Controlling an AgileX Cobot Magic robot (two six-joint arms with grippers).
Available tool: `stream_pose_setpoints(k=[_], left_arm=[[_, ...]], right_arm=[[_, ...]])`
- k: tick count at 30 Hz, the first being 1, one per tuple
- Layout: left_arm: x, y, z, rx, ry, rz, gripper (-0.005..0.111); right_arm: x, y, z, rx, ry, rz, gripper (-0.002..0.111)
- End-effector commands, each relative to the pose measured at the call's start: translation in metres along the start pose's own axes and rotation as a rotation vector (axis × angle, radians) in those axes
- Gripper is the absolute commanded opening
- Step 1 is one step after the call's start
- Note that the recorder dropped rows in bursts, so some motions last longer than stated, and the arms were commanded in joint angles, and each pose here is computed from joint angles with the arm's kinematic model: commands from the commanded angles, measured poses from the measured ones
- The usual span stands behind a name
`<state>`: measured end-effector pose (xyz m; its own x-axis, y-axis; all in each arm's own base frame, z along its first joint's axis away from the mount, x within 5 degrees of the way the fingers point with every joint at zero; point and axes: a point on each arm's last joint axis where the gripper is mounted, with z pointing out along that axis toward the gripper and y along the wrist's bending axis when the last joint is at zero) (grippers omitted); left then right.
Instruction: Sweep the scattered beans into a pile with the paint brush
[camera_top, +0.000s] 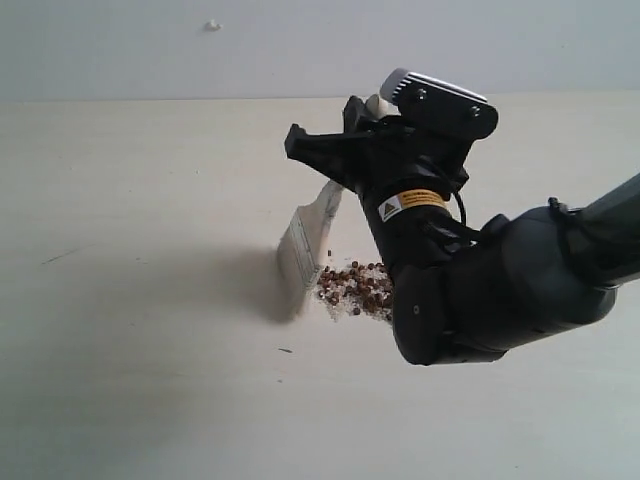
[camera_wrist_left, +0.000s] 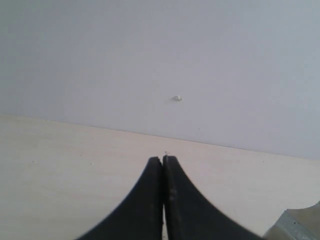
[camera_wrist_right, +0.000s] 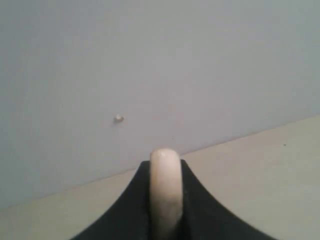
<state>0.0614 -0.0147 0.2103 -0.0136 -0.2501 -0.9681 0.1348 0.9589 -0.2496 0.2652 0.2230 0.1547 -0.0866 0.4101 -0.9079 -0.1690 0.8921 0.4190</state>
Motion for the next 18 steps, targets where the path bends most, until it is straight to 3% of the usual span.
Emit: stream_pose_setpoints(k=[1, 14, 18], left_arm=[[0.001, 0.000, 0.000, 0.003, 0.000, 0.000, 0.000], [0.001, 0.000, 0.000, 0.003, 0.000, 0.000, 0.000], [0.001, 0.000, 0.000, 0.003, 0.000, 0.000, 0.000]], right_arm=[[0.005, -0.004, 0.003, 0.051, -0.006, -0.075, 0.000], [0.000, -0.010, 0.001, 0.147, -0.013, -0.187, 0.000], [-0.014, 0.003, 0.000, 0.052, -0.046, -0.159, 0.000]])
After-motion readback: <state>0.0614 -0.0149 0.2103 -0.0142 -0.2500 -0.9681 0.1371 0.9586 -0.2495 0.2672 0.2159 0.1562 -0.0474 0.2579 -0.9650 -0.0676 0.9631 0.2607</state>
